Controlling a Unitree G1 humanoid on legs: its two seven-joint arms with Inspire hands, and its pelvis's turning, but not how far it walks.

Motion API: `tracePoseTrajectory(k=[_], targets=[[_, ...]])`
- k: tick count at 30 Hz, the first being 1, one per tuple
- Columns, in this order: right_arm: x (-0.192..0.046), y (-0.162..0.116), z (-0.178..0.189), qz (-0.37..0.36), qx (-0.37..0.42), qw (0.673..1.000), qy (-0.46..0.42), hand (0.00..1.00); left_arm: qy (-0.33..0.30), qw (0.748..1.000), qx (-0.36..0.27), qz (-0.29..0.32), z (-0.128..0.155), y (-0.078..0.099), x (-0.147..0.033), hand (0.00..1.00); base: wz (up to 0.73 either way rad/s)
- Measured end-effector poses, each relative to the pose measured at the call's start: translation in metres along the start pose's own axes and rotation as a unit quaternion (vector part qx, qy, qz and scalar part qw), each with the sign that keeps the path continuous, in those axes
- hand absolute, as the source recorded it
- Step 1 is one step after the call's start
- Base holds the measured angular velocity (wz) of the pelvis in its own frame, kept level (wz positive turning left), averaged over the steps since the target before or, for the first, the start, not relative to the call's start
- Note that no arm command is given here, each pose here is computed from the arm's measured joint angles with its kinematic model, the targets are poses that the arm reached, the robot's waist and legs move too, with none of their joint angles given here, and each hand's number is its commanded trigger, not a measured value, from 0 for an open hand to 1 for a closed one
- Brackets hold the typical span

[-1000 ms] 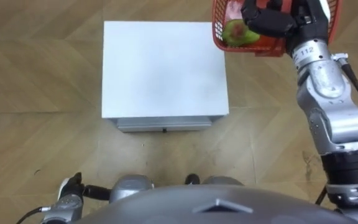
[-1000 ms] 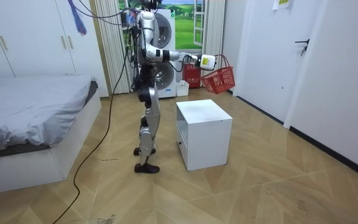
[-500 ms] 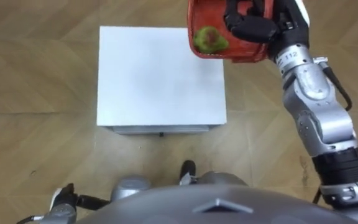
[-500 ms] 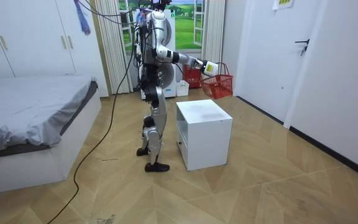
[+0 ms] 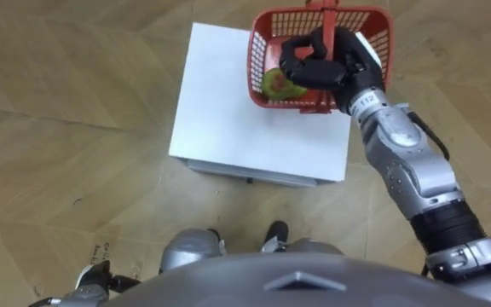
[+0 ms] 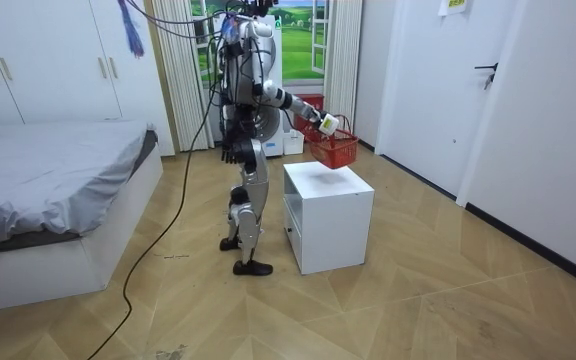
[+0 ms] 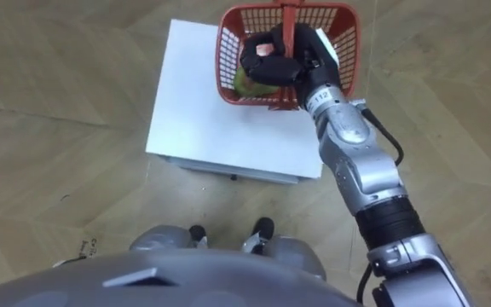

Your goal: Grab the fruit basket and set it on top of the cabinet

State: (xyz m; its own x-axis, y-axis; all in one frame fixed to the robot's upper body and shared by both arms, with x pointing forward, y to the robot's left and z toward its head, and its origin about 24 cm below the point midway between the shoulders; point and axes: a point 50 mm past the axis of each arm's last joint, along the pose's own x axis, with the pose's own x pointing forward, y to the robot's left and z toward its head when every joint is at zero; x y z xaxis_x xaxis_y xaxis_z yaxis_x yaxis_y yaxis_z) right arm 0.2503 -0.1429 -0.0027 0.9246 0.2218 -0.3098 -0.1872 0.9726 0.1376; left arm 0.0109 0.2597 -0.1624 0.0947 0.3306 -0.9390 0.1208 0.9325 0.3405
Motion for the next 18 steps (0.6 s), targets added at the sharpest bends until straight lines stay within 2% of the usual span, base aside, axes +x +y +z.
tracePoseTrajectory(k=[13,18], targets=[[0.002,0.022,-0.030,0.024,0.019,0.998,0.057,1.00,-0.002,1.000,0.016,-0.020,0.002,-0.006,0.000,0.00,0.05],[0.003,0.028,-0.032,0.035,0.034,0.997,0.057,1.00,0.003,0.999,0.024,-0.027,-0.002,-0.007,-0.001,0.00,0.02]])
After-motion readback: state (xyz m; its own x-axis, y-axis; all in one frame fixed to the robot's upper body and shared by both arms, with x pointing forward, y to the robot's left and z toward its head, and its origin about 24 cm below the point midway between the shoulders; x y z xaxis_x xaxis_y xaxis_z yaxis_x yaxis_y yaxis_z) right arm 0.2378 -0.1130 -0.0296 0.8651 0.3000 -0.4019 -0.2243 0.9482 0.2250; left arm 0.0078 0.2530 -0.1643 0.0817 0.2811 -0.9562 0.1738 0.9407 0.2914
